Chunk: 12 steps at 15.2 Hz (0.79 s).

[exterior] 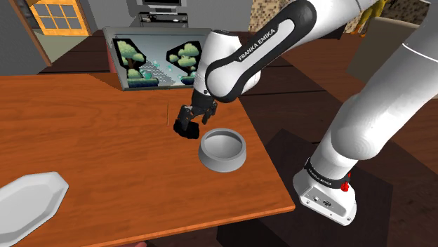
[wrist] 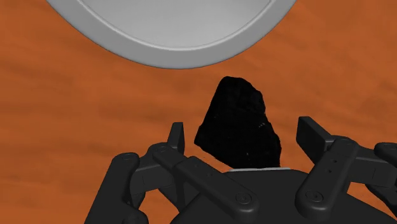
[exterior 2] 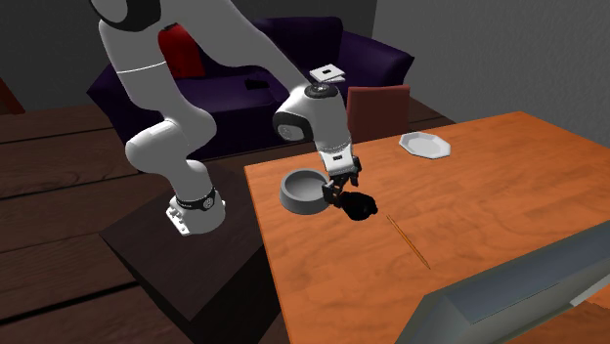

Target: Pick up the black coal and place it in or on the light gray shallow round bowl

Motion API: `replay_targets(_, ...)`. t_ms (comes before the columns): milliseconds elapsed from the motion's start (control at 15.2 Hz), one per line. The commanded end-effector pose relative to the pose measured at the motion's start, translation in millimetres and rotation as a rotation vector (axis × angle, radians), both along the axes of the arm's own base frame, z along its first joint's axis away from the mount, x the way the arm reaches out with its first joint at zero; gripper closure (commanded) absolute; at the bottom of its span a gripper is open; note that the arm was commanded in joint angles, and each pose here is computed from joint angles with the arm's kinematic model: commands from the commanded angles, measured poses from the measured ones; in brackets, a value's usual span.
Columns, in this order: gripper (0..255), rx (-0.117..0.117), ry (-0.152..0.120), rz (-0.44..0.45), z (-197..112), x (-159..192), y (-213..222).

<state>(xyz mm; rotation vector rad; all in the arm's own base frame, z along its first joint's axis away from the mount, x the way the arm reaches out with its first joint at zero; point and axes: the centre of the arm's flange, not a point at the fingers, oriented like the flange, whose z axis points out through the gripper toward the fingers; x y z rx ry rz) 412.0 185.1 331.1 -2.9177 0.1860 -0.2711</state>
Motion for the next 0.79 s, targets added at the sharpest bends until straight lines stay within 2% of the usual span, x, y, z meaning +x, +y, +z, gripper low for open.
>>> replay_targets(0, 0, 0.001, -0.002, 0.003, -9.6, 2.4, 1.7)
replay_targets(132, 0, 0.001, -0.002, 0.003, -22.7, 5.1, 4.3)
replay_targets(660, 0, 0.001, -0.002, 0.003, -22.7, 5.1, 4.3)
replay_targets(726, 255, 0.001, -0.002, 0.003, -22.7, 5.1, 4.3)
